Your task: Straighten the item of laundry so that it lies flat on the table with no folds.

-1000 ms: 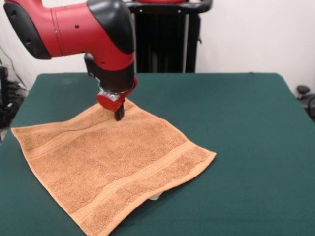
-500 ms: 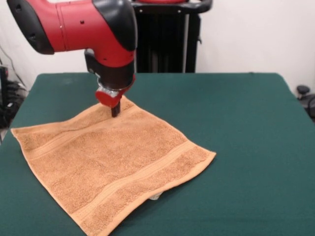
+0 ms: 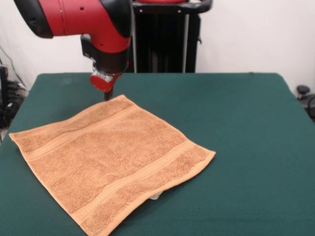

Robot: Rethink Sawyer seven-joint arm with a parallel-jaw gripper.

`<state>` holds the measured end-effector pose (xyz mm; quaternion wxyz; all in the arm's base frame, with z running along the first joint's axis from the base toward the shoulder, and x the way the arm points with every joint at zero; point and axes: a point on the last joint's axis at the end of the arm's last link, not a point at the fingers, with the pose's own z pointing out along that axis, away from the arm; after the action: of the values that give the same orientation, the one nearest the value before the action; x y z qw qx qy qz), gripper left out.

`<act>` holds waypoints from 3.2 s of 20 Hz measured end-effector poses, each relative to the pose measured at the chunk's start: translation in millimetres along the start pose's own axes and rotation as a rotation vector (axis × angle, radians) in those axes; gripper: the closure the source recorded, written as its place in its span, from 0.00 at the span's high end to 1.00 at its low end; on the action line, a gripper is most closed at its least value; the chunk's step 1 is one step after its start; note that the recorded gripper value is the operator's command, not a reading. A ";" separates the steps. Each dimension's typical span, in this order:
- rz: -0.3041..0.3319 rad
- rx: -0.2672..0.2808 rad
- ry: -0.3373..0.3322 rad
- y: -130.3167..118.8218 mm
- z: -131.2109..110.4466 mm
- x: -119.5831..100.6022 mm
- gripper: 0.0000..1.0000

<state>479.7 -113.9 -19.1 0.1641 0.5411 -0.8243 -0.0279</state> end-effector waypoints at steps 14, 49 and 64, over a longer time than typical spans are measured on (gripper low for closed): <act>0.049 -0.099 -0.111 31.0 -8.1 -3.5 0.00; -0.019 0.109 -0.228 6.5 7.9 -2.8 0.00; -0.036 0.120 -0.253 8.7 18.0 -6.4 0.00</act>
<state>468.9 -106.9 -35.7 0.0259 0.5567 -0.8288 -0.0495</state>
